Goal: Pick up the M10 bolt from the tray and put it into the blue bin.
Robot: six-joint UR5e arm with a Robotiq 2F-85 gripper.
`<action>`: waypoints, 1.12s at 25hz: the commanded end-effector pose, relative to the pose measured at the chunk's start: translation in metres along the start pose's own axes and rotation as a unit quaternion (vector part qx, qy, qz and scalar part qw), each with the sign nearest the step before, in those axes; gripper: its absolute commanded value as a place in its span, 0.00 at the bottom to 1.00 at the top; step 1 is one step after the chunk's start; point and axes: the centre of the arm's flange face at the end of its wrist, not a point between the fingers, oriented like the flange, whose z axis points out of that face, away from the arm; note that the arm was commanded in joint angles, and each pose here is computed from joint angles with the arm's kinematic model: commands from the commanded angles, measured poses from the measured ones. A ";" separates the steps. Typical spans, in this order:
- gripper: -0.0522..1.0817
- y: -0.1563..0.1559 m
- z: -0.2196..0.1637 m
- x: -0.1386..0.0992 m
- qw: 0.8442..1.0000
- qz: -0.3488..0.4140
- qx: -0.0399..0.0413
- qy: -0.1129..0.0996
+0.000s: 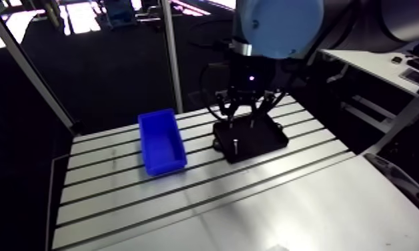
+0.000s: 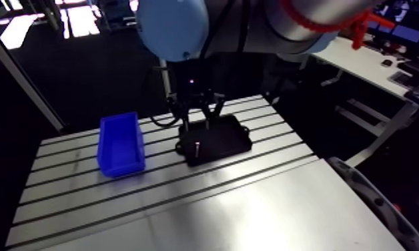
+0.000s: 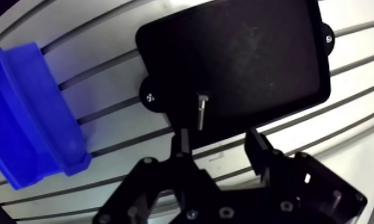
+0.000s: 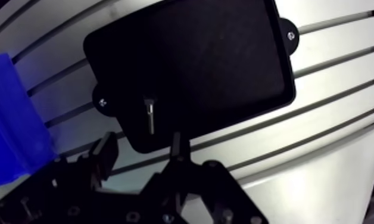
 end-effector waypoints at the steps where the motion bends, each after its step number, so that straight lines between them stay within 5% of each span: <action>1: 0.42 0.000 0.019 -0.006 1.000 0.014 0.001 -0.007; 14: 0.44 0.000 0.045 -0.014 0.999 0.038 0.000 -0.026; 28: 0.48 -0.001 0.059 -0.006 0.999 0.037 0.000 -0.019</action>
